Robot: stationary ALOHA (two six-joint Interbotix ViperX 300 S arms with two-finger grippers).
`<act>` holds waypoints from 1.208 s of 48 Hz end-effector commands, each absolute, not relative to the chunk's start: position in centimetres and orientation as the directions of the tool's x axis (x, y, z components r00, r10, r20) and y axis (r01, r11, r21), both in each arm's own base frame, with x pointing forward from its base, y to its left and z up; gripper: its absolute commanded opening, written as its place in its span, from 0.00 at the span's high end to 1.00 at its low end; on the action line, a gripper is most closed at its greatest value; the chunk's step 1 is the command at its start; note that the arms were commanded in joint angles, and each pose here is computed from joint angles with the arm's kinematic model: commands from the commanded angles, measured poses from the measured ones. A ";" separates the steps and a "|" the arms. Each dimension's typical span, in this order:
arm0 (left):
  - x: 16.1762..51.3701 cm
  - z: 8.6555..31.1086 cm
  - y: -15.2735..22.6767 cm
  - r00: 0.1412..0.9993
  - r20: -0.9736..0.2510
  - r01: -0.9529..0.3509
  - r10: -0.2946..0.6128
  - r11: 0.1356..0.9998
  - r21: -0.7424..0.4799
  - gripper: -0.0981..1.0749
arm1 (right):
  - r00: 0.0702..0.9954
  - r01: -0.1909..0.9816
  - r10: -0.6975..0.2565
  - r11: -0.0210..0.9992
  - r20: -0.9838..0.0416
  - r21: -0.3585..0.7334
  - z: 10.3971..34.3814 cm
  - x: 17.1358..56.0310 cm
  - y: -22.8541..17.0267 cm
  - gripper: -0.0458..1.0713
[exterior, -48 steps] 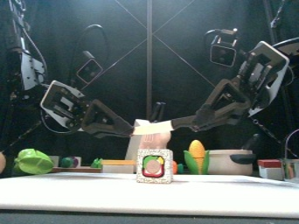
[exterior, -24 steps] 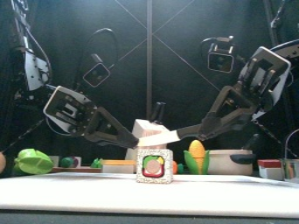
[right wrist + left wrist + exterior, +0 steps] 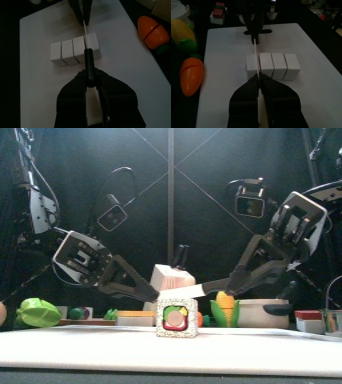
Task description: Cut first piece of sushi
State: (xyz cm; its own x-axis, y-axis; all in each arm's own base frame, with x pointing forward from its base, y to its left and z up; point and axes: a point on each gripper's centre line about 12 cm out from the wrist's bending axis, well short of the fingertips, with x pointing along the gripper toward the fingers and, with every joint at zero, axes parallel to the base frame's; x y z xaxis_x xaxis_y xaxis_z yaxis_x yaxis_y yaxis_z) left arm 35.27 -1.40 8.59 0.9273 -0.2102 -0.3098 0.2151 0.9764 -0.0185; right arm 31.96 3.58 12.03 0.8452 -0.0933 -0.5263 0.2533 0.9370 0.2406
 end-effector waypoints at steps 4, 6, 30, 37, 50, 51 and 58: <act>35.8 9.5 -1.6 0.936 -0.277 0.222 -0.216 0.975 -0.010 0.57 | 0.859 0.250 -0.093 0.934 -0.504 0.254 12.8 32.4 3.6 0.67; 35.8 9.7 -1.6 0.937 -0.273 0.222 -0.216 0.975 -0.009 0.57 | 0.859 0.251 -0.093 0.934 -0.504 0.255 12.8 32.4 3.6 0.67; 35.7 10.1 -2.4 0.929 -0.260 0.278 -0.265 0.960 0.015 0.57 | 0.861 0.227 -0.072 0.940 -0.504 0.253 12.8 32.2 4.4 0.67; 35.7 10.0 -2.2 0.929 -0.262 0.272 -0.259 0.962 0.014 0.57 | 0.859 0.235 -0.079 0.939 -0.506 0.252 12.7 32.1 4.2 0.68; 35.7 9.9 -2.1 0.930 -0.264 0.269 -0.257 0.963 0.012 0.57 | 0.859 0.235 -0.080 0.940 -0.505 0.249 12.7 32.1 4.1 0.68; 35.7 9.9 -2.1 0.930 -0.262 0.269 -0.257 0.963 0.012 0.57 | 0.859 0.236 -0.081 0.939 -0.506 0.250 12.7 32.1 4.1 0.68; 35.7 9.9 -2.1 0.930 -0.265 0.268 -0.256 0.963 0.012 0.57 | 0.856 0.239 -0.081 0.938 -0.511 0.250 12.5 32.1 4.1 0.68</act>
State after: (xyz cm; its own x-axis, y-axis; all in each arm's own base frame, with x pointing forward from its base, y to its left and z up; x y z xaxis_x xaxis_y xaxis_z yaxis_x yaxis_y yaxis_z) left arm 35.23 -2.03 8.84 0.9194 -0.2510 -0.3030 0.2638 0.9646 0.0012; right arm 31.89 4.30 12.01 0.8477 -0.0754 -0.5251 0.2330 0.9421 0.2410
